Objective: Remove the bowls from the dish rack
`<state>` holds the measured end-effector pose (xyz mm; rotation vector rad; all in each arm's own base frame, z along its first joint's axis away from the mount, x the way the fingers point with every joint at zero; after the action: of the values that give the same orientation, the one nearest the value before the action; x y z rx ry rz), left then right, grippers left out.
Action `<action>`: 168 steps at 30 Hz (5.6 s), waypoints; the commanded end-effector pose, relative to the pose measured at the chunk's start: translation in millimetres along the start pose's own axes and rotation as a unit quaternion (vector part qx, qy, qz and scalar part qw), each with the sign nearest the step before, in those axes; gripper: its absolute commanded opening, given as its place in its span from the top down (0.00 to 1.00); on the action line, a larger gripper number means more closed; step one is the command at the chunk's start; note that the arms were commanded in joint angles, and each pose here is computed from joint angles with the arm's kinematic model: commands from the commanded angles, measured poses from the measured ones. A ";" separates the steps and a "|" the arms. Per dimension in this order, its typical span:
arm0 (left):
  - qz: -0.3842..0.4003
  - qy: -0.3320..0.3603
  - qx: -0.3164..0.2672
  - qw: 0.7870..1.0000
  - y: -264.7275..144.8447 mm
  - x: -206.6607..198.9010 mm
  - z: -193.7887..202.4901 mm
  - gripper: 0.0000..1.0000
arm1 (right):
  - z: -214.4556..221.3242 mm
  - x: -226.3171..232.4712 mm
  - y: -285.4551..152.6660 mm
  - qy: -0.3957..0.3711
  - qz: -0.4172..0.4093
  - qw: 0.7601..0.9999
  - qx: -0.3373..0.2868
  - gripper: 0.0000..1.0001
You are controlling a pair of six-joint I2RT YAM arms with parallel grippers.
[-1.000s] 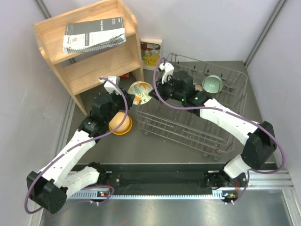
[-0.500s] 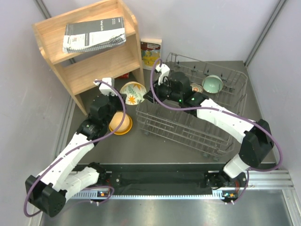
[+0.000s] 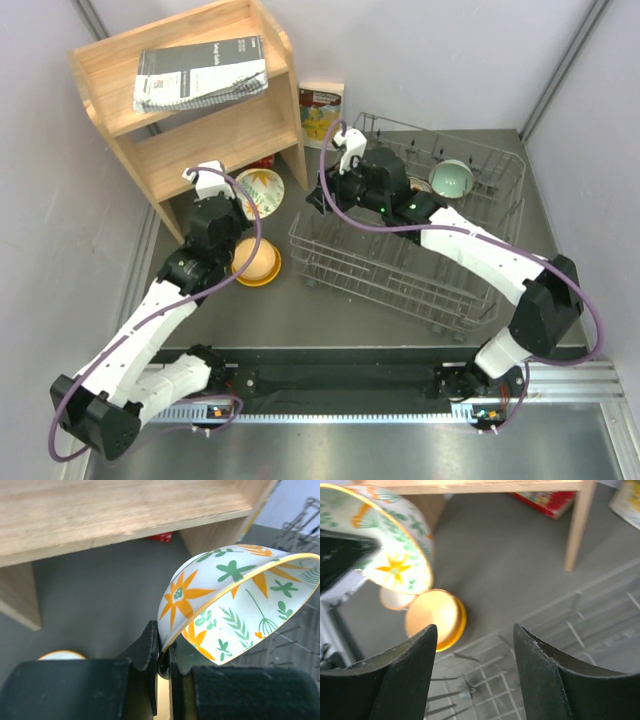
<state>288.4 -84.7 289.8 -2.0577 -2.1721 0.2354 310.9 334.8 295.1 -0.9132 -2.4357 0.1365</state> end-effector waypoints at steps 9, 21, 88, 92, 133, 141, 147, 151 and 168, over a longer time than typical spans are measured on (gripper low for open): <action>-0.056 -0.090 0.064 0.992 15.1 18.5 7.6 1.00 | -43.8 -51.5 -60.6 -0.029 0.138 0.987 -0.077 0.38; -0.195 -0.101 0.172 0.960 -1.1 86.8 49.5 1.00 | -30.5 -105.2 -102.7 0.002 0.203 0.976 -0.082 0.39; -0.257 -0.299 0.247 0.885 -20.3 142.3 169.3 0.56 | -4.9 -120.1 -104.7 0.017 0.208 0.976 -0.056 0.39; -0.261 -0.291 0.237 0.889 -23.4 144.9 157.3 0.56 | -7.8 -121.2 -108.4 0.016 0.214 0.975 -0.062 0.38; -0.093 -0.275 0.106 0.951 -39.5 113.2 42.6 0.55 | -28.2 -285.6 -64.6 -0.166 0.441 0.880 0.064 0.18; -0.082 -0.283 0.110 0.949 -34.9 109.8 46.3 0.56 | -16.2 -286.2 -61.1 -0.159 0.426 0.887 0.080 0.19; -0.081 -0.285 0.114 0.948 -33.7 109.2 49.7 0.57 | -8.5 -276.0 -65.9 -0.142 0.403 0.900 0.084 0.20; -0.076 -0.289 0.115 0.948 -31.9 107.9 50.7 0.57 | 4.8 -281.8 -63.1 -0.138 0.404 0.899 0.101 0.19; -0.081 -0.284 0.121 0.948 -31.3 109.3 57.4 0.57 | 13.3 -301.7 -45.9 -0.114 0.375 0.911 0.127 0.65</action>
<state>235.0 20.5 236.6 -1.7731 -2.4183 1.1776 466.6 105.9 148.7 -1.7398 -2.0194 0.9180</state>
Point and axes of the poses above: each gripper's point midway between its finger pads, its own y axis out along the fingers, its own x axis along the line the jaws close on, z = x × y, the point moved 4 cm from there along -y, back along the fingers, and after that the axes turned 11 degrees about y, right-handed, at the moved point
